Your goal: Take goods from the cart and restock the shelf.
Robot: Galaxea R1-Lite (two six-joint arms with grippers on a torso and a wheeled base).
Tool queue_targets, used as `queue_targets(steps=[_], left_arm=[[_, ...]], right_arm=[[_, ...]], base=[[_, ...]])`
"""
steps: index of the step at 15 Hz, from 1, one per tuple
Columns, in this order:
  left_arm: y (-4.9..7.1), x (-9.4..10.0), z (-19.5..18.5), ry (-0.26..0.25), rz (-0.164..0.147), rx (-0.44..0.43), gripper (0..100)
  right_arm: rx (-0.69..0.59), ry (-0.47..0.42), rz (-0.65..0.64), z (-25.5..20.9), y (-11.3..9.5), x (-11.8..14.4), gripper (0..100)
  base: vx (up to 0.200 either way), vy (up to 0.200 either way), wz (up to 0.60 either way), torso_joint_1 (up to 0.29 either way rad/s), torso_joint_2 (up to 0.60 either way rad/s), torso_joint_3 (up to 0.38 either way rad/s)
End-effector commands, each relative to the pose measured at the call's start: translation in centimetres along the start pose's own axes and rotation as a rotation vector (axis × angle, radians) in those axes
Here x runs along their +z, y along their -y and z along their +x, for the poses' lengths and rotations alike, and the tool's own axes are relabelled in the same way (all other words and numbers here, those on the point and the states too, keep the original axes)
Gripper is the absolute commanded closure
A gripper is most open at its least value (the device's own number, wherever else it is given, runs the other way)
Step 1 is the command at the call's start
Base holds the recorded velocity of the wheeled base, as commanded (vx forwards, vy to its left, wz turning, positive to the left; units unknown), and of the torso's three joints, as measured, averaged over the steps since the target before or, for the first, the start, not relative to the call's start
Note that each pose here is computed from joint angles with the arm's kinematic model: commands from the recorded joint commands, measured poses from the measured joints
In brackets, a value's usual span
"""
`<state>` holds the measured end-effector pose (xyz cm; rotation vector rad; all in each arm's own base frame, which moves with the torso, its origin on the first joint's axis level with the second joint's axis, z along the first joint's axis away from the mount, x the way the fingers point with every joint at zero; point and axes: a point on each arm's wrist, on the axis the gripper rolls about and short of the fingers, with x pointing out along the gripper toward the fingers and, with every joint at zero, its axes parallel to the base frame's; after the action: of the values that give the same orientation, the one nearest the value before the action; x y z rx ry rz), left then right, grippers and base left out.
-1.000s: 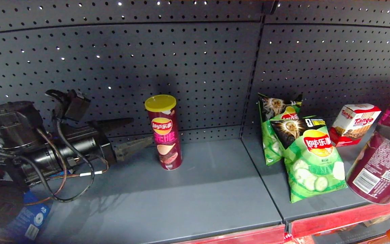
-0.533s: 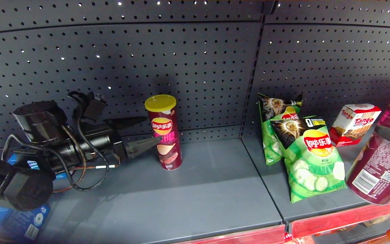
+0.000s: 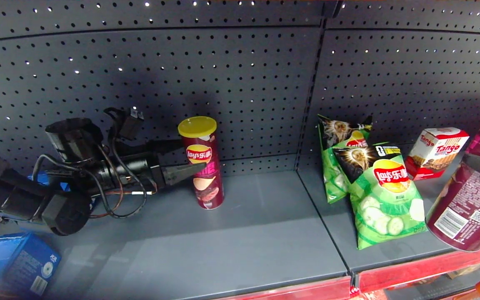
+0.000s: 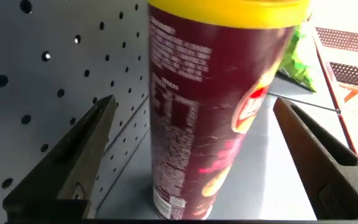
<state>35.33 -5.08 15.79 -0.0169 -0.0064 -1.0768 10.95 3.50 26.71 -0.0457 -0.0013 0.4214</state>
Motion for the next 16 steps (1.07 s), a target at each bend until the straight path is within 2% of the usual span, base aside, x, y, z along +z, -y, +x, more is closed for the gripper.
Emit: queue_targets(steps=[1, 8, 15, 16], left_arm=[[-0.4, -0.3, 0.2, -0.002, -0.004, 0.000, 0], [-1.2, -0.5, 1.1, 0.000, -0.001, -0.020, 0], [-0.6, -0.3, 2.3, 0.003, 0.002, -0.057, 0], [-0.6, -0.2, 2.5, 0.009, 0.011, -0.059, 100]], right_arm=[[0.002, -0.001, 0.000, -0.1, 0.0, -0.1, 100], [0.004, -0.004, 0.000, 0.0, 0.0, -0.1, 100], [0.004, -0.007, -0.001, 0.1, 0.0, -0.2, 100], [0.004, -0.008, -0.001, 0.1, 0.0, -0.2, 100]], base=[[0.000, 0.000, 0.00, 0.000, 0.00, 0.000], [0.000, 0.000, 0.00, 0.000, 0.00, 0.000], [0.000, 0.000, 0.00, 0.000, 0.00, 0.000], [0.000, 0.000, 0.00, 0.000, 0.00, 0.000]])
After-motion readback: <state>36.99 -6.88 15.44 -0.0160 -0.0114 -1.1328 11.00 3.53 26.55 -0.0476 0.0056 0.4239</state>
